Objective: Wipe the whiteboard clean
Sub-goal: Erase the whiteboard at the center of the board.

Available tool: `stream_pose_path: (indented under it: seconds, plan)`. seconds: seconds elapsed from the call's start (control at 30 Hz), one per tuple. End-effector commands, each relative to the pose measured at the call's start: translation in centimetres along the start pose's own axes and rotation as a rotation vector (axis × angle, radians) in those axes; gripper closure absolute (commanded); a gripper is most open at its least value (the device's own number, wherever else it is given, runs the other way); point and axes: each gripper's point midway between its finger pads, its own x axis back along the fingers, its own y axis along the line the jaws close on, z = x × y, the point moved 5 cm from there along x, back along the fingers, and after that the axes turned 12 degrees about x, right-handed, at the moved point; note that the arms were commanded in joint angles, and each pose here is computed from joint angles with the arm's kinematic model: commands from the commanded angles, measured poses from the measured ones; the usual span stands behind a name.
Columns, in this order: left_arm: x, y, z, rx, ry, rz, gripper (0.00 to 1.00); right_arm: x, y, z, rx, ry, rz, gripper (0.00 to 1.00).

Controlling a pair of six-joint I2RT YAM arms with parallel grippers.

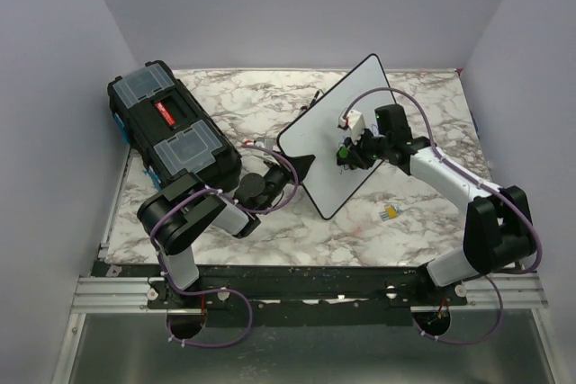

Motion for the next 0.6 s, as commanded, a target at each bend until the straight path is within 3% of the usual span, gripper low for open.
stream_pose_path:
  seconds: [0.0, 0.3, 0.43, 0.57]
  plan:
    - [-0.5, -5.5, -1.2, 0.013, -0.016, 0.23, 1.0, 0.2, -3.2, -0.9, 0.025, -0.025, 0.118, 0.99]
    - [-0.6, -5.5, -1.1, 0.02, -0.014, 0.232, 1.0, -0.8, 3.9, 2.3, 0.224, 0.028, -0.201, 0.99]
    - [-0.6, -5.4, -1.1, 0.019, -0.013, 0.23, 1.0, -1.0, 4.5, 3.6, 0.24, 0.09, -0.214, 0.99]
    - [-0.6, -5.5, -1.0, 0.019, -0.009, 0.233, 1.0, -0.9, 3.1, 3.0, 0.206, 0.106, -0.119, 0.99]
